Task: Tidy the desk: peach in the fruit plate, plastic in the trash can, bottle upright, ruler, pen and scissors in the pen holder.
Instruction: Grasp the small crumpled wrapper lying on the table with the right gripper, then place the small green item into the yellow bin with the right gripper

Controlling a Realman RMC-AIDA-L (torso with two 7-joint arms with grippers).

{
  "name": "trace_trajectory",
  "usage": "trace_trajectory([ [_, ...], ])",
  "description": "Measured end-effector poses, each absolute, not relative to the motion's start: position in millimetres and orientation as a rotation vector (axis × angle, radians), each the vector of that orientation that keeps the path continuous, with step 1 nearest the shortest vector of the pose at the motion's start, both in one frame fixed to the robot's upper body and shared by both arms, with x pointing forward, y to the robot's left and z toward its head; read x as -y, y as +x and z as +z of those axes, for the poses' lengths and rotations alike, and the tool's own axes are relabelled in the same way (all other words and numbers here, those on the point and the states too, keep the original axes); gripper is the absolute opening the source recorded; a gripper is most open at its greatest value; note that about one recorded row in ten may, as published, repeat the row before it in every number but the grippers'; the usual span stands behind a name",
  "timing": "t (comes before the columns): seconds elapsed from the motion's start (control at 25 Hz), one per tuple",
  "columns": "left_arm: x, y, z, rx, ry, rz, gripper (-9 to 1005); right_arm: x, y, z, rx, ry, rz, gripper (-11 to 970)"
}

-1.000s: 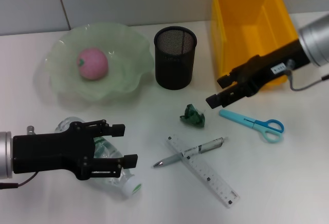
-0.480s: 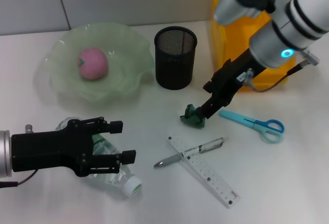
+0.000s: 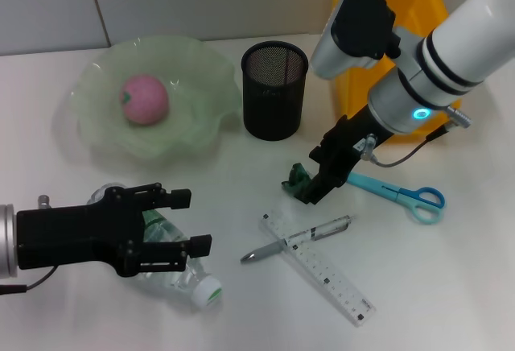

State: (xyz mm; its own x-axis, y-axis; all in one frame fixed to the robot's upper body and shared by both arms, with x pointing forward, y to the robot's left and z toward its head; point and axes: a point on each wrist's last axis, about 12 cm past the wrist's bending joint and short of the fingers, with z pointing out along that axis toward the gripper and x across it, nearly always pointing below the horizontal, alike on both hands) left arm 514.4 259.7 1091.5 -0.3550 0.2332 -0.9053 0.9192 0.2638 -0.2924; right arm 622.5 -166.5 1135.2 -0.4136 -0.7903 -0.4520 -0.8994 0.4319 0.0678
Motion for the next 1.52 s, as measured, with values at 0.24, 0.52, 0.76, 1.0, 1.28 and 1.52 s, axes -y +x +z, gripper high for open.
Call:
trace_trajectory([
  [0.24, -261, 514, 1091, -1.772, 1.052, -1.124, 800, 166, 622, 1124, -2.322, -1.435, 0.436, 800],
  [0.52, -263, 513, 1089, -1.779, 1.036, -1.128, 797, 164, 623, 1120, -2.311, -1.428, 0.438, 799],
  [0.76, -264, 512, 1088, -1.777, 1.034, -1.124, 793, 164, 623, 1113, -2.313, -1.416, 0.435, 734],
  [1.0, -264, 512, 1088, -1.775, 1.034, -1.123, 790, 164, 622, 1111, -2.314, -1.405, 0.446, 517],
  [1.28, -264, 513, 1088, -1.774, 1.033, -1.12, 787, 164, 622, 1111, -2.315, -1.4, 0.456, 247],
  [1.52, -265, 514, 1089, -1.773, 1.027, -1.115, 783, 169, 620, 1119, -2.319, -1.379, 0.502, 100],
])
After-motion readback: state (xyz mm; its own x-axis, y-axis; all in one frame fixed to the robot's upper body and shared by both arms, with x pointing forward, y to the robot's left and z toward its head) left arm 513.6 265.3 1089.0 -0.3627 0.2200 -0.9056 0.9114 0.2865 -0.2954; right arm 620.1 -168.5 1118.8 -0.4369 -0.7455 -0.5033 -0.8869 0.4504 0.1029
